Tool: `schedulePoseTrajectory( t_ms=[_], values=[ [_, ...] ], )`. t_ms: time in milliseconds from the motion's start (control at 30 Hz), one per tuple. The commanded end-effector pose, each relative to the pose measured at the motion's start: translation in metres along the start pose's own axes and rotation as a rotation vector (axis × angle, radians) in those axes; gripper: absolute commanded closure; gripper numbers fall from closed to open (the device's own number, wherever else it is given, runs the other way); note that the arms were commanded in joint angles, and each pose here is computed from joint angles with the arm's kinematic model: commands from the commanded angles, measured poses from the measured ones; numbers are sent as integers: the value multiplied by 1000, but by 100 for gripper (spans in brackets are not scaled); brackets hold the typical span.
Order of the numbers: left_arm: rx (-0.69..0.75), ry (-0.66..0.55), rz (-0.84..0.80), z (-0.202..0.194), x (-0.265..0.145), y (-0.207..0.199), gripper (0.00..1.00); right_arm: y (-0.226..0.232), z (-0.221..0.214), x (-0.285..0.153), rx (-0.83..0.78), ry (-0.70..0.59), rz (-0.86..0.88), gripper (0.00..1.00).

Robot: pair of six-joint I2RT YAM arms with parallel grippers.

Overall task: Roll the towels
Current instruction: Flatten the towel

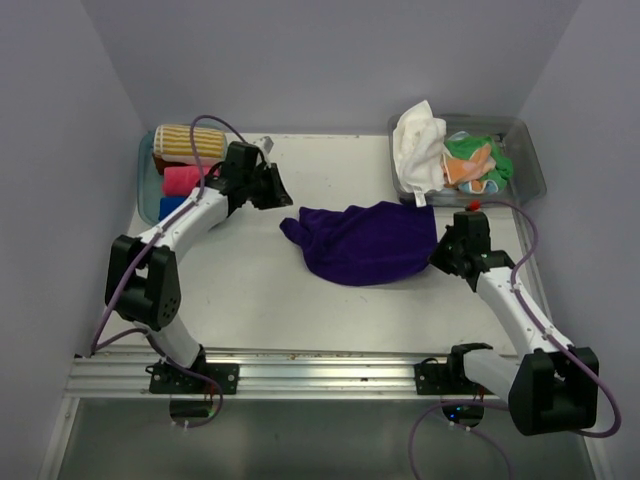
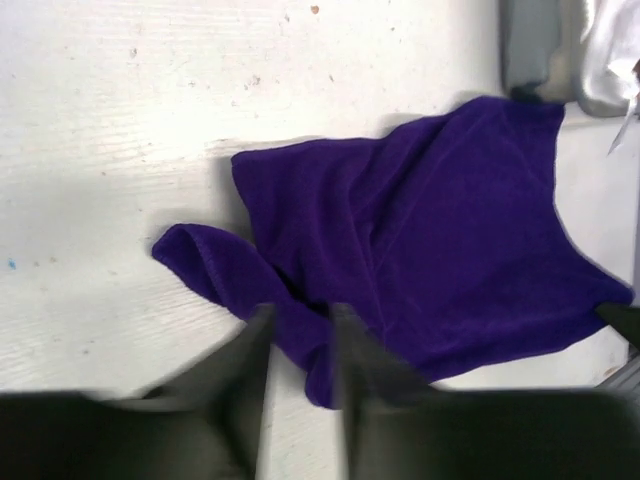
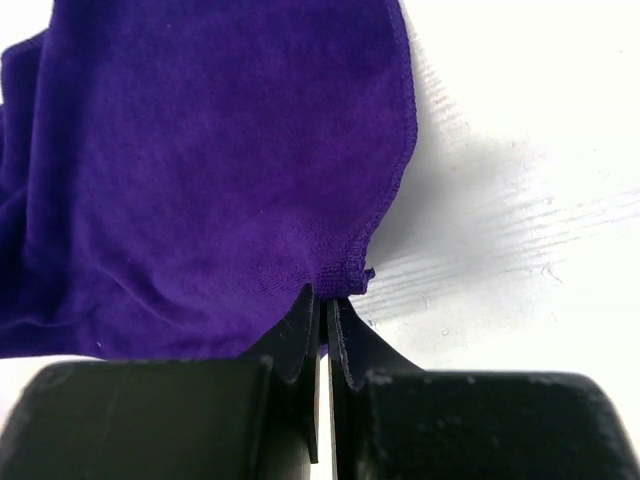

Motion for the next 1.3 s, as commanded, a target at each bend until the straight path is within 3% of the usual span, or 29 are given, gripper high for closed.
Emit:
schedulePoseTrajectory(
  t_ms=[0, 133, 367, 467, 500, 533, 567, 633, 733, 800, 933, 1100, 1267],
  values=[
    [-17, 48, -4, -20, 5, 3, 56, -7, -3, 1, -13, 11, -31, 100],
    [-51, 95, -3, -40, 19, 9, 25, -8, -6, 3, -10, 25, -30, 100],
    [-73, 162, -16, -53, 62, 14, 25, -7, -6, 3, -10, 35, -28, 100],
    [-62, 177, -21, -52, 76, 11, 41, -6, -5, 1, -11, 31, -25, 100],
    [-60, 188, -24, -52, 77, 10, 76, -5, -4, 0, -13, 28, -21, 100],
    [-51, 190, -29, -50, 77, 9, 96, -5, -4, -3, -15, 26, -17, 100],
    [-49, 195, -26, -45, 72, 7, 100, -3, -2, -5, -17, 18, -14, 100],
    [-30, 169, 1, -32, 61, 7, 100, 0, 2, -9, -21, 4, -8, 100],
    [10, 24, 24, 19, 16, 3, 100, 15, 18, -19, -33, -42, 20, 100],
    [17, 11, 59, 34, -5, 5, 100, 25, 29, -26, -40, -73, 36, 100],
    [60, -112, 122, 89, -62, 4, 100, 58, 70, -61, -39, -207, 72, 100],
    [66, -129, 169, 102, -103, 12, 100, 76, 95, -105, -44, -321, 141, 100],
    [53, -26, 224, 69, -113, 25, 100, 57, 74, -110, -55, -266, 137, 100]
  ],
)
Point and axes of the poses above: each gripper's point midway between its finger pads, its own x axis out along the fingers, its own y axis along the line the jaws close on, z = x × y, the point moved 6 cm from there along -x, back along the fingers, and after that the axes turned 15 degrees about x, right-handed, at the moved point
